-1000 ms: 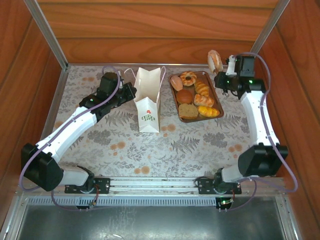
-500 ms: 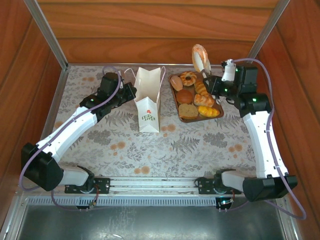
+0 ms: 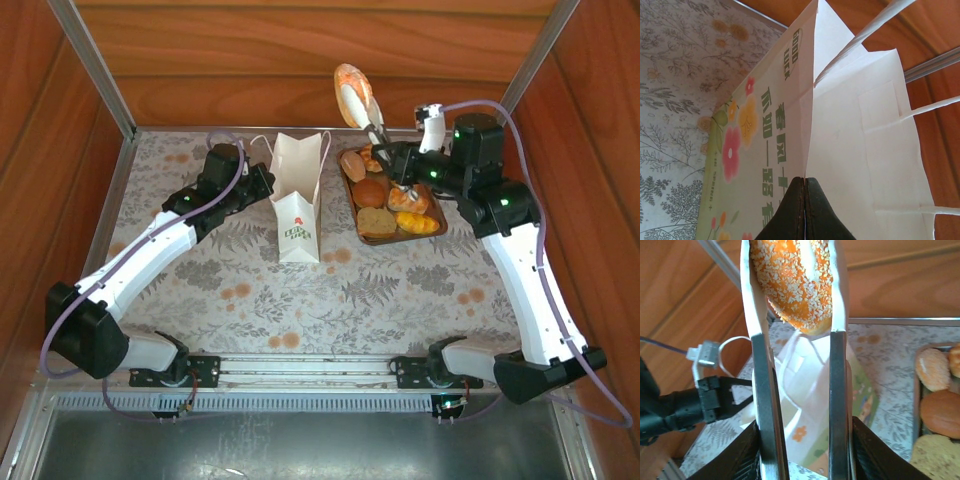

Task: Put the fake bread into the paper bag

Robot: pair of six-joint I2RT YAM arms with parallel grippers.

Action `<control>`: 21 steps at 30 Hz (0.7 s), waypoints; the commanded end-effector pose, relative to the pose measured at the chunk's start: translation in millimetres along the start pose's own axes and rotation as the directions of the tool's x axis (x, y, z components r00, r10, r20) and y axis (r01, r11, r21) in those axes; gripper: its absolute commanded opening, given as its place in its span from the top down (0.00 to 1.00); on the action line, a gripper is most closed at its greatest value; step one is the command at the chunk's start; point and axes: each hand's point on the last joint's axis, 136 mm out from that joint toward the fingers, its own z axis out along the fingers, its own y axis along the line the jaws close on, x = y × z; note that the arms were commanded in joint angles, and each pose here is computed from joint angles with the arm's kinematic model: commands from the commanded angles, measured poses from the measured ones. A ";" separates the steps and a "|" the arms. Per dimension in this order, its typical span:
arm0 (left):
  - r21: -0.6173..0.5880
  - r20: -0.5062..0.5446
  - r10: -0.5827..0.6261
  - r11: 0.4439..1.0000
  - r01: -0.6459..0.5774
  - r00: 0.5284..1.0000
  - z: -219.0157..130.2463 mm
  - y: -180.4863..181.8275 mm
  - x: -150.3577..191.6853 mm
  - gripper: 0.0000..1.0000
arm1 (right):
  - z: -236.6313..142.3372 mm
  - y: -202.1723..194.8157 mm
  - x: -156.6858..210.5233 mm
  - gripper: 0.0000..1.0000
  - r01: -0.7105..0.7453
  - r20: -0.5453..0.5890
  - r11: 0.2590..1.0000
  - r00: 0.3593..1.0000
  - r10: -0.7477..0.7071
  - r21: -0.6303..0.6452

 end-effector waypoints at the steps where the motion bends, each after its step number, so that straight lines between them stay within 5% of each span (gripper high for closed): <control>1: 0.019 0.025 0.022 1.000 -0.023 0.999 -1.2 -11.6 -7.5 1.00 | 2.7 28.4 -18.7 0.60 0.022 0.058 0.995 0.998 -0.017 -0.097; 11: 0.020 0.032 0.031 0.999 -0.032 0.999 -1.2 -13.5 -9.1 1.00 | 38.8 60.8 -0.7 0.60 0.032 -0.018 0.985 0.999 -0.035 -0.170; 21: 0.021 0.033 0.035 0.999 -0.035 0.999 -2.0 -14.4 -8.7 1.00 | 74.4 48.3 29.8 0.60 0.054 -0.108 0.996 0.992 -0.062 -0.075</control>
